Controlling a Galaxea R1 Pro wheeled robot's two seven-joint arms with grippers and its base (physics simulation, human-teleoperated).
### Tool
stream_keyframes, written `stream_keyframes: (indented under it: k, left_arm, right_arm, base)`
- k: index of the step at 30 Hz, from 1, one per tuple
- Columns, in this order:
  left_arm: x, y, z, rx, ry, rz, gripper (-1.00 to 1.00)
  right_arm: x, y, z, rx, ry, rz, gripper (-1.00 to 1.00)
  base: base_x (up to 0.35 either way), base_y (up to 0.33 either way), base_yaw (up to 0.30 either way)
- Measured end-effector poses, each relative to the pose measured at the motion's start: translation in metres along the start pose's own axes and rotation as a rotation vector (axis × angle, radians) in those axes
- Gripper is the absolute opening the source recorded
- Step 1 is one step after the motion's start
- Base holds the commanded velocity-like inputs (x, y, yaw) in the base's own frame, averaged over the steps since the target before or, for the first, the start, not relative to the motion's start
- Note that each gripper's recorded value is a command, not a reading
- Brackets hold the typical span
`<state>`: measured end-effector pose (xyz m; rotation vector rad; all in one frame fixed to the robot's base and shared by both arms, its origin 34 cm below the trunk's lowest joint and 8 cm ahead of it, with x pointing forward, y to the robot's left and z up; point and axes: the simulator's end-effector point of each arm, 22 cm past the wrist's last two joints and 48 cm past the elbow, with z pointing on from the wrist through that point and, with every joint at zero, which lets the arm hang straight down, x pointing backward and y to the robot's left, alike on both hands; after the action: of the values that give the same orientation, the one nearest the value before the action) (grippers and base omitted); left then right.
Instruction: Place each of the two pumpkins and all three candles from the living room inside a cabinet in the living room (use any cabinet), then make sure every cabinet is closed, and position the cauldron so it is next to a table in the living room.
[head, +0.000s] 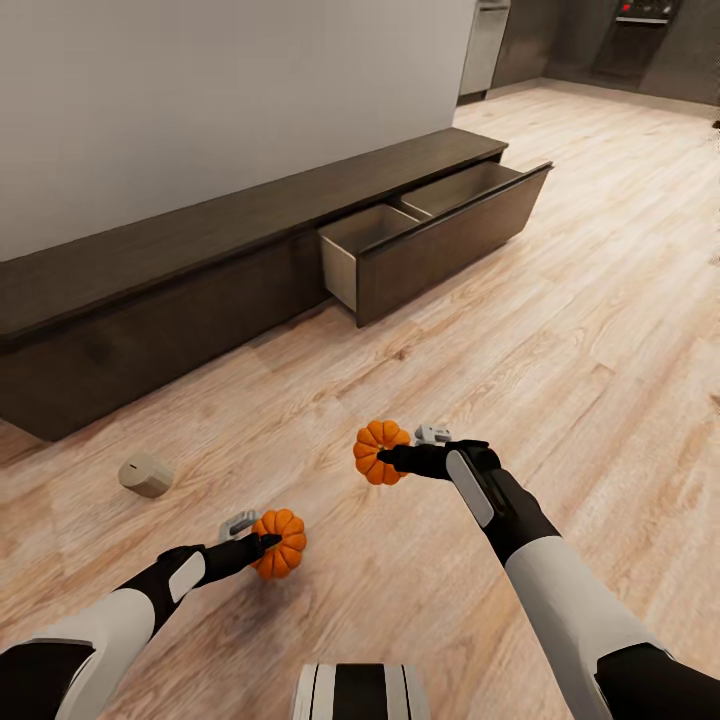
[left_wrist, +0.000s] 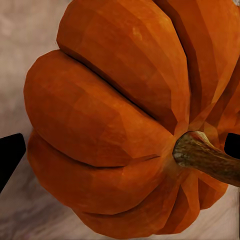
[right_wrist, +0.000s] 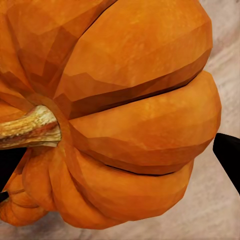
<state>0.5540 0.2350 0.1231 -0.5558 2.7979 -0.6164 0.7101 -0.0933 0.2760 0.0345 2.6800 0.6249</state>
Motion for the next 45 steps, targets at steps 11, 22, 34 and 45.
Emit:
stream_keyframes:
  k: [11,22,34,45]
  left_arm:
    - [-0.018,-0.015,-0.016,0.018,-0.038,0.015,-1.0]
    - [-0.041,-0.038,-0.038,0.047,-0.089,0.035,-1.0]
    - [-0.062,-0.069,-0.061,0.087,-0.142,0.061,-1.0]
    - [-0.081,-0.09,-0.087,0.112,-0.194,0.082,-1.0]
  right_arm:
    - [-0.02,0.013,-0.022,-0.008,-0.043,-0.019,-1.0]
    - [-0.043,0.027,-0.05,-0.012,-0.094,-0.041,-1.0]
    - [-0.061,0.041,-0.08,-0.009,-0.138,-0.064,-1.0]
    - [-0.074,0.05,-0.106,0.0,-0.171,-0.077,-1.0]
  base:
    - [0.0,0.0,0.0]
    - [0.0,0.0,0.0]
    - [0.0,0.0,0.0]
    - [0.0,0.0,0.0]
